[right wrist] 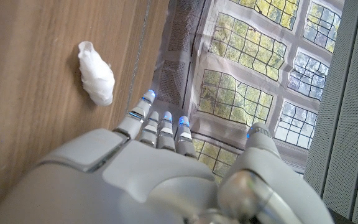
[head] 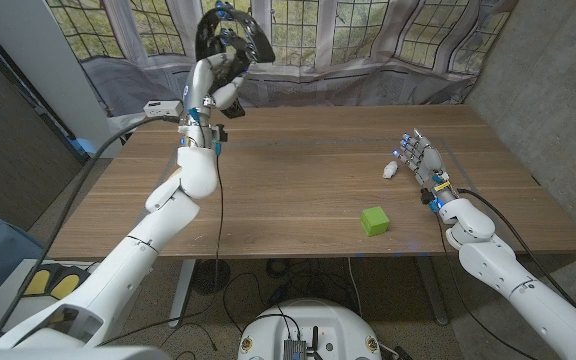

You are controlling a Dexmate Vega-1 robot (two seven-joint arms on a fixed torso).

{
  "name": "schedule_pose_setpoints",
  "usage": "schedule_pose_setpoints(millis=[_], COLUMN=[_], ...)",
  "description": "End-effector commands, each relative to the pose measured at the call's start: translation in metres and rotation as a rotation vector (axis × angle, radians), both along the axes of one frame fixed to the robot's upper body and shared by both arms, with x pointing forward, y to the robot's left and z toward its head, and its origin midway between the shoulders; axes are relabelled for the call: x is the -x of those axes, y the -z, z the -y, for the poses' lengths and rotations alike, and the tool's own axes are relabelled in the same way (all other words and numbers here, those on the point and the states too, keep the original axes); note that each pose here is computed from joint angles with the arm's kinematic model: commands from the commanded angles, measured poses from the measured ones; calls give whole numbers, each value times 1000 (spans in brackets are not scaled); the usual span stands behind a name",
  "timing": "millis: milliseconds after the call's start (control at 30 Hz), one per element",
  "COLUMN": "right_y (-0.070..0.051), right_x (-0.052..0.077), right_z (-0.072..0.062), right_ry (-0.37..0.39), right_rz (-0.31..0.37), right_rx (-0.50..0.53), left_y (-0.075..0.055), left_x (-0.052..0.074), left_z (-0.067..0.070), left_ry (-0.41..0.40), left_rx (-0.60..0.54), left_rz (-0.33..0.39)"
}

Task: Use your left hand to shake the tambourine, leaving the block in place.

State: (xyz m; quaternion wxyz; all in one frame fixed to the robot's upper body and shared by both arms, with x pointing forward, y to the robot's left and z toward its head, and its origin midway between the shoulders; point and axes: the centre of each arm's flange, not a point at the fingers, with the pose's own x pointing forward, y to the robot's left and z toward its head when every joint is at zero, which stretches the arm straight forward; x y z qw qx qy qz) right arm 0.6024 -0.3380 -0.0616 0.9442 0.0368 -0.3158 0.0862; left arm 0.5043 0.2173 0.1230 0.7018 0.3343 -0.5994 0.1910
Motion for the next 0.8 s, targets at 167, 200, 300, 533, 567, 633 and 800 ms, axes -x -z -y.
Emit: schedule_pose_setpoints(millis=[167, 200, 300, 533, 567, 633, 800], right_y=[3, 3, 4, 5, 5, 5, 6], right_x=[1, 1, 2, 3, 3, 4, 5], right_z=[-3, -3, -4, -6, -6, -7, -7], right_ry=[-7, -5, -5, -9, -9, -10, -9], right_rz=[-5, -5, -7, -8, -10, -10, -10], right_rx=[3, 3, 1, 9, 6, 9, 14], left_y=[-24, -24, -23, -14, -12, -6, -3], left_x=[-26, -28, -35, -51, -53, -56, -58], left_z=[77, 80, 85, 97, 99, 104, 108], left_ry=[-359, -371, -381, -464, -487, -507, -474], left_rx=[-649, -676, -750, -917, -934, -961, -989], left_rz=[-370, -387, -478, -679, -695, -703, -706])
